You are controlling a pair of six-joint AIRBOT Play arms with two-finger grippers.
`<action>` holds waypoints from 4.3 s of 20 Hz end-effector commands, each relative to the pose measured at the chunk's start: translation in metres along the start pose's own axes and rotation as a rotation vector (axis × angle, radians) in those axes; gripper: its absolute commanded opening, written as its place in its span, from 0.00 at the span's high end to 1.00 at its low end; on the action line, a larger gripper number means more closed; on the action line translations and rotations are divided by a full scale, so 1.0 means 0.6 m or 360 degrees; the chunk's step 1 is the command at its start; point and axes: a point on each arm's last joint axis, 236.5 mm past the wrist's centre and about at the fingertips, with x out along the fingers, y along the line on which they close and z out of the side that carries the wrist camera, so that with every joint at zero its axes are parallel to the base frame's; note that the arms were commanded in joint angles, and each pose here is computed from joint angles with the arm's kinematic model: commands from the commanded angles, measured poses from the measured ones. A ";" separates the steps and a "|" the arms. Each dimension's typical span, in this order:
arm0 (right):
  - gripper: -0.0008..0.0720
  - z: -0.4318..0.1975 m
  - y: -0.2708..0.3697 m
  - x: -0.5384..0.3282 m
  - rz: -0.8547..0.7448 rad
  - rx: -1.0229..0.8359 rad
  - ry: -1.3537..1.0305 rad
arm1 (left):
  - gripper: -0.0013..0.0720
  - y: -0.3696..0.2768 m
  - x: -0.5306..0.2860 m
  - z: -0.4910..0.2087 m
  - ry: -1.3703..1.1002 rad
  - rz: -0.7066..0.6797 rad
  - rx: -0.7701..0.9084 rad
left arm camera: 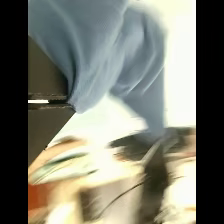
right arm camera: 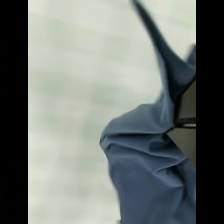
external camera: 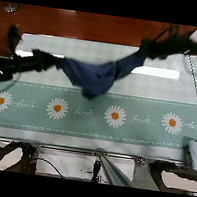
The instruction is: Fold the shirts.
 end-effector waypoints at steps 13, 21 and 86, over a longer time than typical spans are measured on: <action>0.97 -0.109 0.240 -0.778 -0.0422 -0.0645 -0.1386 | 0.95 -0.473 -0.431 0.189 -0.1139 0.0903 0.1308; 0.97 -0.177 0.220 -0.745 -0.0404 -0.0558 -0.1184 | 0.95 -0.421 -0.378 0.029 -0.0618 0.0824 0.1166; 0.96 -0.591 -0.159 0.047 0.0047 0.0657 0.1206 | 0.95 0.373 0.015 -0.138 0.0961 0.0831 -0.0230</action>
